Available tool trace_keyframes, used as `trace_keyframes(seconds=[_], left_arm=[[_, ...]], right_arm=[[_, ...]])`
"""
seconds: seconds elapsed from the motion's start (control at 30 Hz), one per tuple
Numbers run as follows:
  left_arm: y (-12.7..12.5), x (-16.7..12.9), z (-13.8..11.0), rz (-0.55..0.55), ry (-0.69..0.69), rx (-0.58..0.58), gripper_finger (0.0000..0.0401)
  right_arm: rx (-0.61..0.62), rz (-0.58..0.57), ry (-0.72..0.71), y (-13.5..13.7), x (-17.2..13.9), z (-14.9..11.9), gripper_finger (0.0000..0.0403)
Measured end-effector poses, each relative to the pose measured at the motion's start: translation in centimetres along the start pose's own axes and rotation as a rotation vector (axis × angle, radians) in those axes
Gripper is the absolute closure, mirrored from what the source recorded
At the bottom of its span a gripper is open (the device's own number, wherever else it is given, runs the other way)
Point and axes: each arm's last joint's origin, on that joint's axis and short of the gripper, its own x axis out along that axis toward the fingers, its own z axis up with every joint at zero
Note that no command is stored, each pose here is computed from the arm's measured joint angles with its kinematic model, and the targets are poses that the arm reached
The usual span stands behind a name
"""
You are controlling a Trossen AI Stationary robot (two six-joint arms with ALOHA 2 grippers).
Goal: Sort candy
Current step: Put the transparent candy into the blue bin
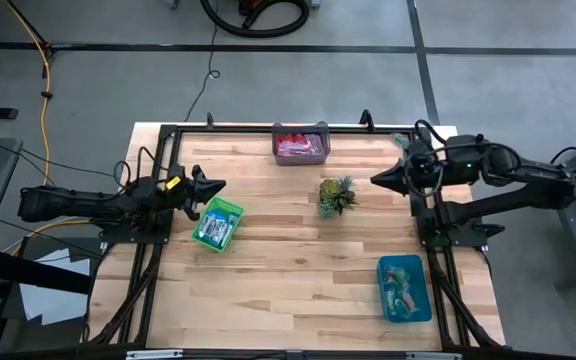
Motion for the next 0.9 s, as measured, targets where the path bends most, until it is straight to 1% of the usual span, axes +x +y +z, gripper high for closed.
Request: trace_keyframes(seconds=[0.13, 0.23, 0.33, 0.47, 0.57, 0.7, 0.8, 0.9], left_arm=[[0.1, 0.0, -0.2, 0.004, 0.029, 0.003, 0.0401], [0.1, 0.0, -0.3, 0.005, 0.031, 0.003, 0.0401], [0.1, 0.0, -0.3, 0.006, 0.034, 0.004, 0.0401], [0.1, 0.0, -0.3, 0.006, 0.037, 0.004, 0.0401], [0.1, 0.0, -0.3, 0.006, 0.037, 0.005, 0.0401], [0.1, 0.0, -0.3, 0.006, 0.038, 0.005, 0.0401], [0.1, 0.0, -0.3, 0.005, 0.038, 0.005, 0.0401], [0.1, 0.0, -0.3, 0.006, 0.038, 0.005, 0.0401]], right_arm=[[0.017, -0.033, 0.045, -0.3, -1.6, -0.8, 0.0403], [0.016, -0.052, 0.052, -0.6, -3.0, -1.3, 0.0403], [0.01, -0.07, 0.02, -0.7, -4.7, -1.5, 0.0403], [-0.033, -0.045, -0.077, -1.2, -5.8, -2.8, 0.0403], [-0.063, -0.016, -0.179, -1.9, -5.1, -5.0, 0.0403], [-0.066, 0.025, -0.318, -3.2, -2.8, -8.9, 0.0403], [-0.06, 0.039, -0.366, -4.2, -1.2, -11.8, 0.0403], [-0.027, 0.051, -0.383, -4.9, -0.5, -14.0, 0.0403]])
